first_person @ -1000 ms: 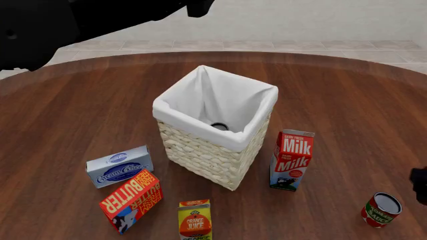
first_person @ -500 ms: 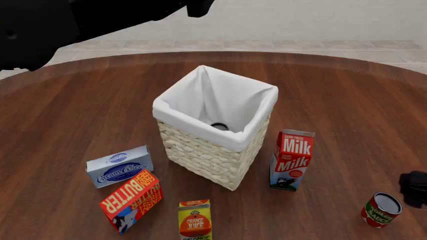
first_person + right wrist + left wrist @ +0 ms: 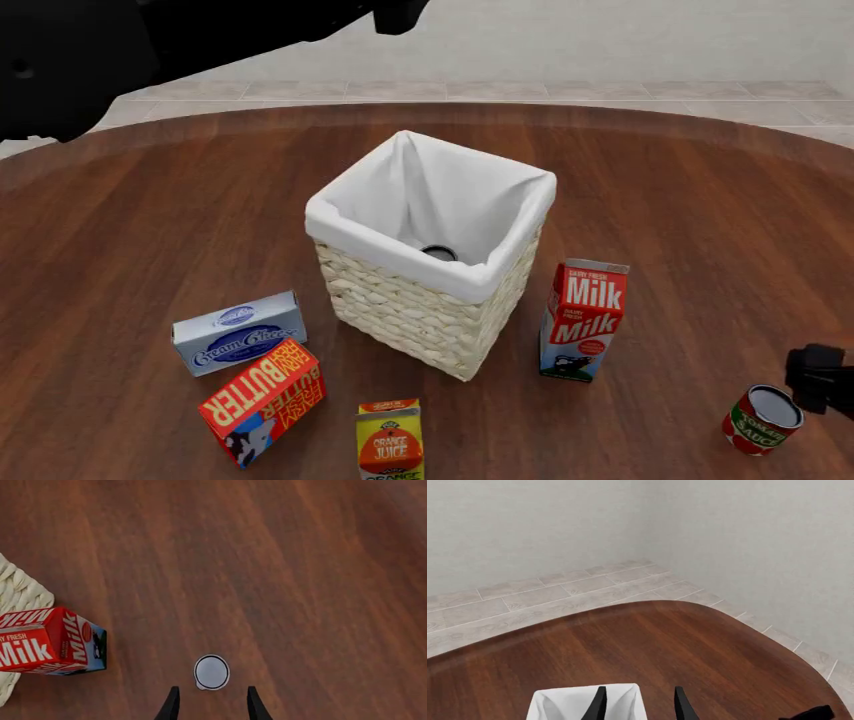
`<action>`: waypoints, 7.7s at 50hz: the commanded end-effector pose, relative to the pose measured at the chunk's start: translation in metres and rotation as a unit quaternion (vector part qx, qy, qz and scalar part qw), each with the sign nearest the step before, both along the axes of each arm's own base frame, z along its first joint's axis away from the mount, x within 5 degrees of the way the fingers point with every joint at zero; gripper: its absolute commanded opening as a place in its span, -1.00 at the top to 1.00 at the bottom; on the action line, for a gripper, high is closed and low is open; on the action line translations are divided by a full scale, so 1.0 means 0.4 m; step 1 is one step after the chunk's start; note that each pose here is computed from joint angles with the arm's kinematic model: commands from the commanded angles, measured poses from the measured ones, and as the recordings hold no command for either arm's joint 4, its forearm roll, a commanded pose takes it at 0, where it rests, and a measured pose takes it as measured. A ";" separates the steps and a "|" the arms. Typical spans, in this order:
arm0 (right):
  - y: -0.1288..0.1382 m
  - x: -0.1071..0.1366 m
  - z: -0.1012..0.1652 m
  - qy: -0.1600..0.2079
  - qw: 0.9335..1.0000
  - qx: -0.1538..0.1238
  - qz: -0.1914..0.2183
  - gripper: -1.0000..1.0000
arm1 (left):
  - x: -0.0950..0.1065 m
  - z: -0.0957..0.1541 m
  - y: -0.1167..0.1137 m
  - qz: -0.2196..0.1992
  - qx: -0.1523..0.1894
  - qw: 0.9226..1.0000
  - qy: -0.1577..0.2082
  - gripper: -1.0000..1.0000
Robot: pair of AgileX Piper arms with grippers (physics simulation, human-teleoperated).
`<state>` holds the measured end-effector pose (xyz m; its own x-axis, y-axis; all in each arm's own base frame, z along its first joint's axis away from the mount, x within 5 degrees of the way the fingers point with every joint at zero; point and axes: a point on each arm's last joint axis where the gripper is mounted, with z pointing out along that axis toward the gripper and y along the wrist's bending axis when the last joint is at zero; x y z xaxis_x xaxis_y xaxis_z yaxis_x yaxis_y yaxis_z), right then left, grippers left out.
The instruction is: Pick up the alphabet soup and the tomato sauce, and put them in the basket.
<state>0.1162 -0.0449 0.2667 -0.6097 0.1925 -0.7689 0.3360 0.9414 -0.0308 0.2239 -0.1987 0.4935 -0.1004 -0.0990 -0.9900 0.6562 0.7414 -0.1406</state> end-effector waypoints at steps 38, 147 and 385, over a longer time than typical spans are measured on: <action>-0.020 0.044 -0.136 0.033 0.999 0.015 -0.006 -1.00 | 0.000 0.000 0.000 0.000 0.000 1.000 0.000 -1.00; -0.046 0.089 -0.239 0.055 0.998 0.022 -0.013 1.00 | 0.000 0.000 0.000 0.000 0.000 1.000 0.000 -1.00; 0.572 0.326 0.324 -0.112 0.862 -0.009 0.494 1.00 | 0.060 -0.055 0.127 0.094 -0.029 0.995 -0.016 -1.00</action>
<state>0.2443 0.1728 0.4029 -0.2963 -0.3356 -0.8942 -0.6115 0.7858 -0.0923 0.2474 -0.1473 0.4741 -0.0402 -0.1659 -0.9853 0.5121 0.8433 -0.1629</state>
